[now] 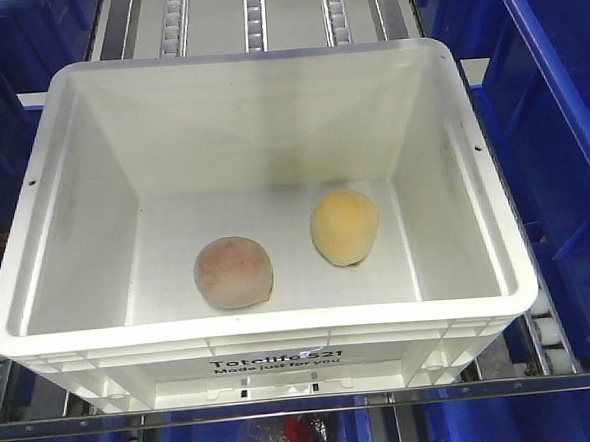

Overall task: Place moving items into box and shelve
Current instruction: 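Withdraw both grippers away from the tote sides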

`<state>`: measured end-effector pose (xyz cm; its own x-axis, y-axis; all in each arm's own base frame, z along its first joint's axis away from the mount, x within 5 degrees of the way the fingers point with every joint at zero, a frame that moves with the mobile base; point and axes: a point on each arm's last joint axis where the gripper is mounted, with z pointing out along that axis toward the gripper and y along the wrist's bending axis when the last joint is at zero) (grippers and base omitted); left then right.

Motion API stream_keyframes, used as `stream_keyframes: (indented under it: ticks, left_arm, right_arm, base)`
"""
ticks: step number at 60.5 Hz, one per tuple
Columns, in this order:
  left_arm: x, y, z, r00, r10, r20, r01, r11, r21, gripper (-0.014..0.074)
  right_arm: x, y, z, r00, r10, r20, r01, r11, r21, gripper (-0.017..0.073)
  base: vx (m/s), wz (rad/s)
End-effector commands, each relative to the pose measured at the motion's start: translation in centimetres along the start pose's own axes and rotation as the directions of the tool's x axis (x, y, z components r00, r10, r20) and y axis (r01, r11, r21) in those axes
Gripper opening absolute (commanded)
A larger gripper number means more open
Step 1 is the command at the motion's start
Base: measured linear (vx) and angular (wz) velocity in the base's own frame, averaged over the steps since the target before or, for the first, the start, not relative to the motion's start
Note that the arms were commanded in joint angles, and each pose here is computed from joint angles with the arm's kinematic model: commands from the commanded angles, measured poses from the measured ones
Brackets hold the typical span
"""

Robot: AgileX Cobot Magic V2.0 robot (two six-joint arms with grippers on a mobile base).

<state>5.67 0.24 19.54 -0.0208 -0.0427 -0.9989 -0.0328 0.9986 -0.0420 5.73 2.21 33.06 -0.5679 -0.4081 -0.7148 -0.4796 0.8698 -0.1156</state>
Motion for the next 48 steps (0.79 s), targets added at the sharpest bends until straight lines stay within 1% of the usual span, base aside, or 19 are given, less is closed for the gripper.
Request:
stream_keyframes:
  ticks: [1,4,8,10,15,18,20,24,27,33,34,35,36,37,38,39,43,45,48]
  left_arm:
    - [-0.1,-0.1,0.0,0.997,-0.003,0.073,0.001,1.0,0.019,-0.0013]
    - [-0.1,-0.1,0.0,0.997,-0.003,0.073,0.001,1.0,0.019,-0.0013]
    - [-0.1,-0.1,0.0,0.997,-0.003,0.073,0.001,1.0,0.019,-0.0013]
    - [-0.1,-0.1,0.0,0.997,-0.003,0.073,0.001,1.0,0.019,-0.0013]
    - [-0.1,-0.1,0.0,0.997,-0.003,0.073,0.001,1.0,0.019,-0.0013]
    - [-0.1,-0.1,0.0,0.997,-0.003,0.073,0.001,1.0,0.019,-0.0013]
    - [-0.1,-0.1,0.0,0.997,-0.003,0.073,0.001,1.0,0.019,-0.0013]
    - [-0.1,-0.1,0.0,0.997,-0.003,0.073,0.001,1.0,0.019,-0.0013]
    - [-0.1,-0.1,0.0,0.997,-0.003,0.073,0.001,1.0,0.019,-0.0013]
    - [-0.1,-0.1,0.0,0.997,-0.003,0.073,0.001,1.0,0.019,-0.0013]
    - [-0.1,-0.1,0.0,0.997,-0.003,0.073,0.001,1.0,0.019,-0.0013]
    - [-0.1,-0.1,0.0,0.997,-0.003,0.073,0.001,1.0,0.019,-0.0013]
    - [-0.1,-0.1,0.0,0.997,-0.003,0.073,0.001,1.0,0.019,-0.0013]
    - [-0.1,-0.1,0.0,0.997,-0.003,0.073,0.001,1.0,0.019,-0.0013]
    - [-0.1,-0.1,0.0,0.997,-0.003,0.073,0.001,1.0,0.019,-0.0013]
    - [-0.1,-0.1,0.0,0.997,-0.003,0.073,0.001,1.0,0.019,-0.0013]
    - [-0.1,-0.1,0.0,0.997,-0.003,0.073,0.001,1.0,0.019,-0.0013]
    - [-0.1,-0.1,0.0,0.997,-0.003,0.073,0.001,1.0,0.019,-0.0013]
    - [-0.1,-0.1,0.0,0.997,-0.003,0.073,0.001,1.0,0.019,-0.0013]
  right_arm:
    - [-1.1,-0.1,-0.4,0.997,-0.015,0.077,0.014,1.0,0.008,-0.0015]
    - [-1.0,-0.1,-0.4,0.997,-0.015,0.075,0.014,1.0,0.006,-0.0015]
    - [-1.0,-0.4,-0.7,0.994,-0.026,0.106,0.023,0.999,0.028,-0.0015]
    - [-1.1,-0.4,-1.0,0.991,-0.029,0.134,0.025,0.999,0.032,-0.0015]
    - [-1.4,-0.4,-1.8,0.97,-0.068,0.234,0.057,0.997,0.053,-0.0015]
    - [-1.4,-0.5,-2.3,0.956,-0.076,0.284,0.057,0.995,0.077,-0.0015]
    - [-1.5,-0.6,-2.6,0.946,-0.073,0.317,0.046,0.995,0.093,-0.0015]
    - [-1.5,-0.8,-3.2,0.927,-0.034,0.374,-0.018,0.991,0.135,-0.0015]
    - [-1.2,-1.0,-3.0,0.911,-0.025,0.412,-0.052,0.983,0.175,-0.0015]
    - [0.0,-1.2,-1.0,0.864,-0.032,0.503,-0.114,0.96,0.257,-0.0015]
    - [0.2,-1.2,-0.8,0.847,-0.04,0.53,-0.122,0.956,0.267,-0.0015]
    - [0.7,-1.2,-0.2,0.842,-0.04,0.538,-0.133,0.951,0.279,-0.0015]
    - [0.9,-1.2,-0.1,0.82,-0.051,0.57,-0.146,0.945,0.293,-0.0015]
    - [1.3,-1.2,0.5,0.815,-0.051,0.578,-0.153,0.942,0.298,-0.0015]
    - [1.5,-1.2,0.6,0.79,-0.056,0.611,-0.171,0.936,0.307,-0.0015]
    - [2.0,-1.2,1.1,0.785,-0.05,0.618,-0.182,0.934,0.307,-0.0015]
    - [3.4,-1.0,2.3,0.733,-0.03,0.679,-0.246,0.92,0.306,-0.0015]
    - [4.2,-0.9,2.7,0.704,-0.01,0.71,-0.287,0.911,0.297,-0.0015]
    - [5.3,-0.9,3.7,0.691,0.013,0.723,-0.323,0.9,0.294,-0.0015]
  base:
    - [0.0,0.0]
    - [0.0,0.0]
    - [0.0,0.0]
    - [0.0,0.0]
    - [0.0,0.0]
    - [0.0,0.0]
    - [0.0,0.0]
    - [0.0,0.0]
    - [0.0,0.0]
    - [0.0,0.0]
    - [0.0,0.0]
    - [0.0,0.0]
    - [0.0,0.0]
    - [0.0,0.0]
    - [0.0,0.0]
    - [0.0,0.0]
    - [0.0,0.0]
    - [0.0,0.0]
    - [0.0,0.0]
